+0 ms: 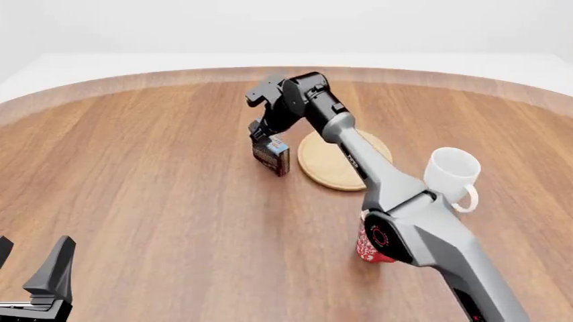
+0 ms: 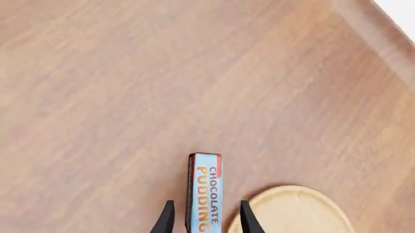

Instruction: Put the chocolate pudding to the left of the plate.

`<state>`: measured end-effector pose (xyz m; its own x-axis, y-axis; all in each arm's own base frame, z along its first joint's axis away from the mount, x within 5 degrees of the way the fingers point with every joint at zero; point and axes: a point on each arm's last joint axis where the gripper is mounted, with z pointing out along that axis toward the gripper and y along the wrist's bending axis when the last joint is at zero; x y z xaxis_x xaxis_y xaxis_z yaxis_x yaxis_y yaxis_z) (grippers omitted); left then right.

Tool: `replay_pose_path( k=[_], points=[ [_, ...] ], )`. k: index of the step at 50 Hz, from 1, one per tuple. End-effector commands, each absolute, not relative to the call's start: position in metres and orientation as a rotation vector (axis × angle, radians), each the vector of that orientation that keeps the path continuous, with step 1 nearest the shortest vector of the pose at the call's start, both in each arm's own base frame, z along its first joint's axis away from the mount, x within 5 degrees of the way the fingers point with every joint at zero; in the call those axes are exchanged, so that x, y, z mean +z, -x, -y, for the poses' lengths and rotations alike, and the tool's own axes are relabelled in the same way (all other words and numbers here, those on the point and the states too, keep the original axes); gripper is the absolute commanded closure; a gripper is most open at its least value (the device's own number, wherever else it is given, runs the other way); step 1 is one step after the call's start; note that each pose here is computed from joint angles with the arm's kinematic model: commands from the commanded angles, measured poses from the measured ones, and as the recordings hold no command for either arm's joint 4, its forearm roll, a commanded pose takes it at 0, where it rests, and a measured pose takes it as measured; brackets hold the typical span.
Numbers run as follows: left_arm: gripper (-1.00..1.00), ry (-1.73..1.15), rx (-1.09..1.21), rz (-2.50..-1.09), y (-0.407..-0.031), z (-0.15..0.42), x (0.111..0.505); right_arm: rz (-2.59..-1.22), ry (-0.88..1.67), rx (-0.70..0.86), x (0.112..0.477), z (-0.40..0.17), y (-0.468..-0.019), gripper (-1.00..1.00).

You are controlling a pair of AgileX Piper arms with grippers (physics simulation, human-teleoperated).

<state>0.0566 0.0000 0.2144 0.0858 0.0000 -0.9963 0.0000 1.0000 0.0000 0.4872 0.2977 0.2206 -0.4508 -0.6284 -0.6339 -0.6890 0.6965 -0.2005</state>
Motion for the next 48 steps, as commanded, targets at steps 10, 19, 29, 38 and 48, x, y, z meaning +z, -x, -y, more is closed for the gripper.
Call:
replay_pose_path(
  k=[10,19,29,38,48],
  points=[
    [-1.0,0.0,0.0,-1.485,-0.057,0.0,0.214,-2.142,0.928,0.108,0.264,-0.278,-0.489,-1.0],
    [-1.0,0.0,0.0,-1.485,-0.057,0.0,0.214,-2.095,0.874,0.146,0.29,-0.271,-0.459,-1.0],
    [-1.0,0.0,0.0,-1.485,-0.057,0.0,0.214,-1.927,0.783,0.258,0.319,-0.27,-0.398,-1.0],
    [-1.0,0.0,0.0,-1.485,-0.057,0.0,0.214,-1.766,0.667,0.335,0.342,-0.265,-0.383,-1.0],
    [-1.0,0.0,0.0,-1.485,-0.057,0.0,0.214,-1.662,0.48,0.311,0.379,-0.217,-0.405,-1.0]
  ],
)
